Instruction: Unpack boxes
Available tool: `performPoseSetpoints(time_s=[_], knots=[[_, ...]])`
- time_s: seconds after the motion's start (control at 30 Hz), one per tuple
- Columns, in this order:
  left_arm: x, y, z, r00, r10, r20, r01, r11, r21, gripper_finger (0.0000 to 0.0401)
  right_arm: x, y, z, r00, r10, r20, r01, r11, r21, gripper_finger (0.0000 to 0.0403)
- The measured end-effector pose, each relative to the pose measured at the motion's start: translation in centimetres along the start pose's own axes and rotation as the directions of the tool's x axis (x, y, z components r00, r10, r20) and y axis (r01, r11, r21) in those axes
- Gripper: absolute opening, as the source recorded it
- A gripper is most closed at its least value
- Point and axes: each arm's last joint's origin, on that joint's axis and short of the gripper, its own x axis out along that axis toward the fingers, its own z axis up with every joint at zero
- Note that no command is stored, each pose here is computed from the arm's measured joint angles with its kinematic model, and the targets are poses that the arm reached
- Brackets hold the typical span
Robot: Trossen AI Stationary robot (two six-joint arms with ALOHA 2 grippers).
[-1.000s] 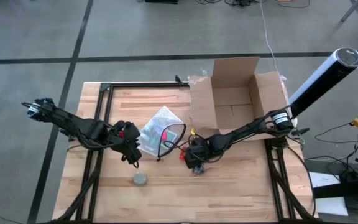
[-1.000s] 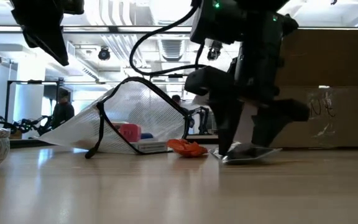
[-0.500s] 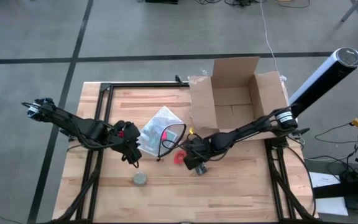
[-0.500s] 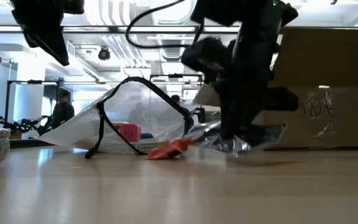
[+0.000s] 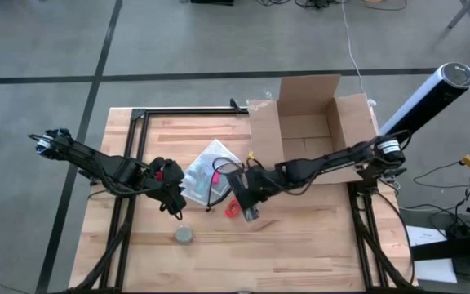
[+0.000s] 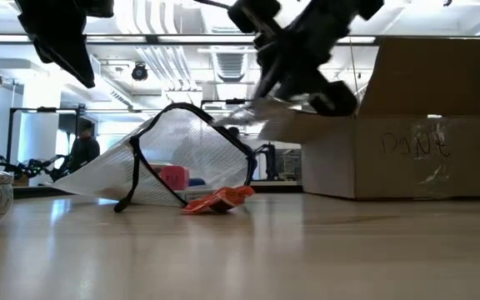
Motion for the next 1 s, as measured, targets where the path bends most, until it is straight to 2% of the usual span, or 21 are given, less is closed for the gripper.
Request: performPoseSetpoints(time_s=[0.3,0.57,0.83,1.0], knots=[[0.0,0.0,0.0,1.0,0.0,0.0,0.0,1.0,-0.001,0.008,-0.3,-1.2,3.3,0.999,0.046,-0.022,-0.046,0.998,0.034,0.0012],[-0.1,0.0,0.0,1.0,-0.002,0.002,0.002,1.0,-0.004,0.0088,-0.3,-1.0,2.6,0.982,0.101,-0.16,-0.098,0.995,0.026,0.0012],[-0.1,0.0,0.1,1.0,-0.002,0.002,0.002,1.0,-0.005,0.0093,-0.2,-1.5,3.6,0.985,0.094,-0.146,-0.09,0.995,0.035,0.0012],[-0.1,0.0,0.1,1.0,-0.001,0.003,0.001,1.0,-0.005,0.0087,1.4,-2.4,4.3,0.984,0.079,-0.157,-0.073,0.996,0.042,0.0012]])
